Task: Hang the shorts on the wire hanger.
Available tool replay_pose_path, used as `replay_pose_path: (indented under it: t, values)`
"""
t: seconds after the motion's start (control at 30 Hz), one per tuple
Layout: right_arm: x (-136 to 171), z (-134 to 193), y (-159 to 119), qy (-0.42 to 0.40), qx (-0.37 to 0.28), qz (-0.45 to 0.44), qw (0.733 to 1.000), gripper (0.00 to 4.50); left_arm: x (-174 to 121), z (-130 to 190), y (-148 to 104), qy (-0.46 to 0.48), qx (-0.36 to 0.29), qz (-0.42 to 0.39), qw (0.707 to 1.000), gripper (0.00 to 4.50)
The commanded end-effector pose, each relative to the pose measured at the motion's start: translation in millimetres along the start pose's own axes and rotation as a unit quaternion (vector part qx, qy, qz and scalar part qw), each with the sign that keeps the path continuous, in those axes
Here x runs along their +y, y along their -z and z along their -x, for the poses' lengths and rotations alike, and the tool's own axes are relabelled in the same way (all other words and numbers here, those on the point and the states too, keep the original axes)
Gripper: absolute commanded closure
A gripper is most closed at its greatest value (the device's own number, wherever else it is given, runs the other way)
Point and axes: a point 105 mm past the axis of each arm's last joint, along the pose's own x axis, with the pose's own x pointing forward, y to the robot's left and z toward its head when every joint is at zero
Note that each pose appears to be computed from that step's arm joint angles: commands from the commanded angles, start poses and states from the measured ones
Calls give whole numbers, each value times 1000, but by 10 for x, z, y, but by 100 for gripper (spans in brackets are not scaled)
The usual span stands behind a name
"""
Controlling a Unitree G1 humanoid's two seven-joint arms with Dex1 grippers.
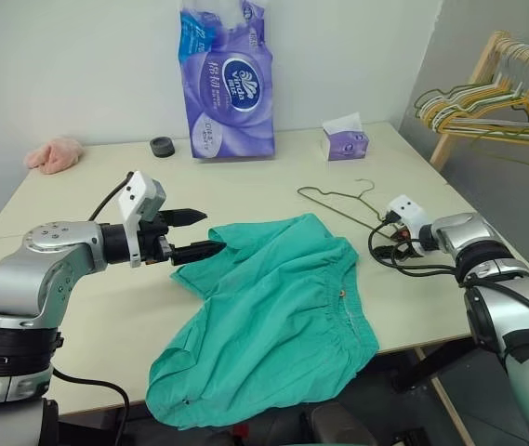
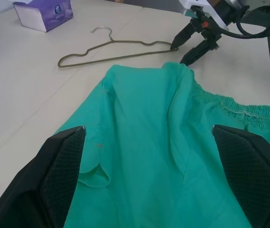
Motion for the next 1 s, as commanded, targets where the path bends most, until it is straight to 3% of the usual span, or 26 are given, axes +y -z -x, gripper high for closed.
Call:
replay_pose_path:
  t: [0.03, 0.33, 0.5, 0.63, 0.87, 1.0]
  values:
    - [1, 70, 285, -32, 57, 4, 998, 18, -38, 15, -95, 4, -4, -26, 1000, 0]
    - [7, 404, 504, -125, 109, 63, 984, 18, -47, -51, -87, 14, -5, -25, 1000, 0]
    - [67, 541, 390, -172, 75, 68, 980, 18, -55, -66, -87, 19, -5, -26, 999, 0]
    - [33, 572, 51, -152, -18, 45, 987, 18, -52, -83, -114, 17, -15, -24, 999, 0]
    - [-40, 595, -248, -113, -139, 0, 984, 18, -123, -112, -156, 28, -28, -18, 999, 0]
    - [-280, 447, -256, 23, -161, -20, 987, 9, -92, -124, -173, 17, -30, -30, 999, 0]
